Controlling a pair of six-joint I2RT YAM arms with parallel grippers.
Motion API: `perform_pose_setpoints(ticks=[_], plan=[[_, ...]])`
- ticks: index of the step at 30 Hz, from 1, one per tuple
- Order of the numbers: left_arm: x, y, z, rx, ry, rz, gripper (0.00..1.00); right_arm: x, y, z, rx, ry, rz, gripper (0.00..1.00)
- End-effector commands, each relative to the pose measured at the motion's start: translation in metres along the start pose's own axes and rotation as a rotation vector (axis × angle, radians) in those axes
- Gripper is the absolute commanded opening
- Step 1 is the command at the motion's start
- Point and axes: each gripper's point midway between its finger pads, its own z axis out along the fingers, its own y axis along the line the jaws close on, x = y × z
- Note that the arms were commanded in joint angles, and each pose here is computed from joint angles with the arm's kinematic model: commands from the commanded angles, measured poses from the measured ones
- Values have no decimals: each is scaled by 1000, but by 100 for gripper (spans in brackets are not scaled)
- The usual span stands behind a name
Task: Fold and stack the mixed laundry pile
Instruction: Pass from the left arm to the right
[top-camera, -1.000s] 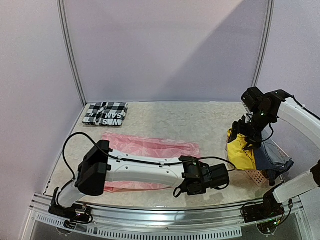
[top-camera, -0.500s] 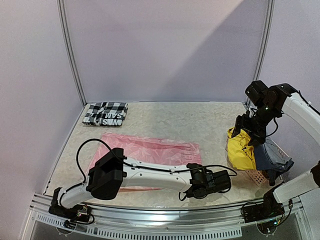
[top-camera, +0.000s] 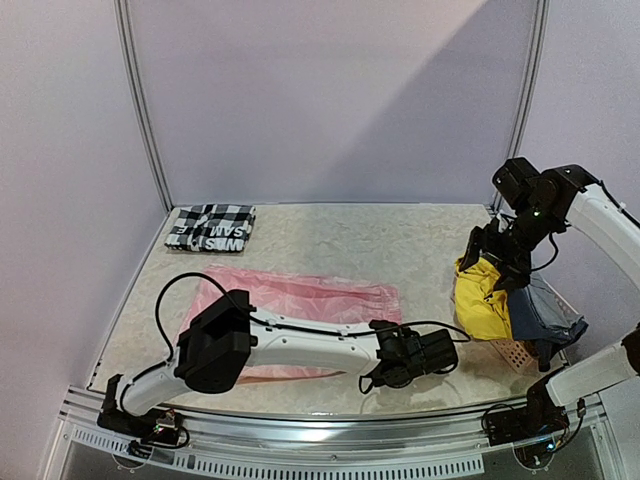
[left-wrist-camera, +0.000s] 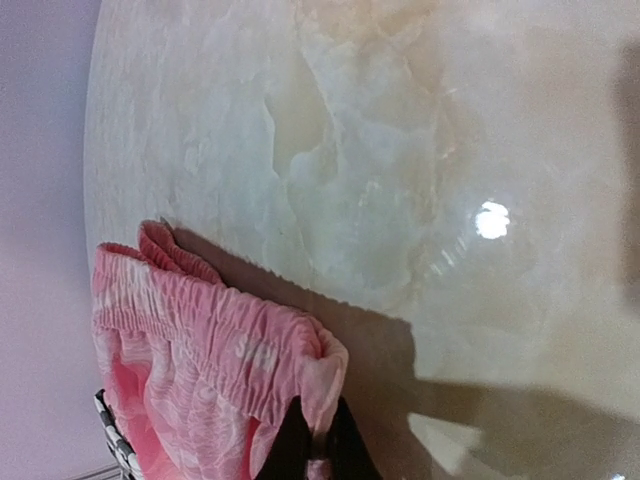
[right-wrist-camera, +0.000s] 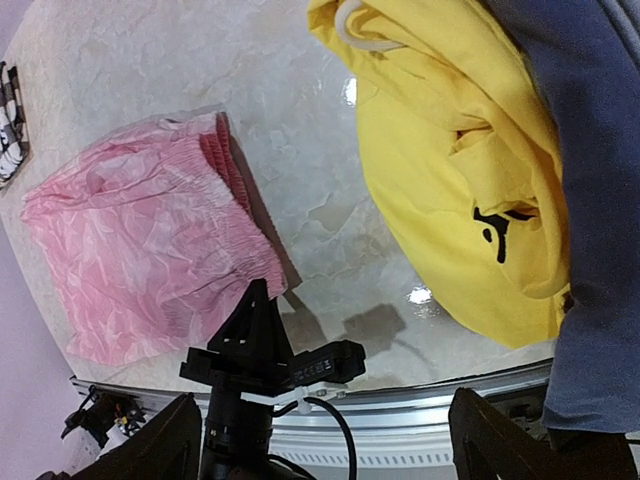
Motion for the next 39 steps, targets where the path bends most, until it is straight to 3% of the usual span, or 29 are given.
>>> perform_pose_setpoints(ticks=[1, 17, 33, 39], plan=[[-12, 31, -22, 82, -94, -172, 0, -2, 24, -7, -132, -3, -23, 88], [-14, 94, -69, 366, -286, -517, 0, -4, 71, 34, -305, 128, 11, 92], [-9, 92, -70, 396, -278, -522, 0, 19, 94, 112, -253, 262, 130, 94], [-9, 91, -70, 400, -278, -524, 0, 24, 87, 151, -236, 303, 193, 86]])
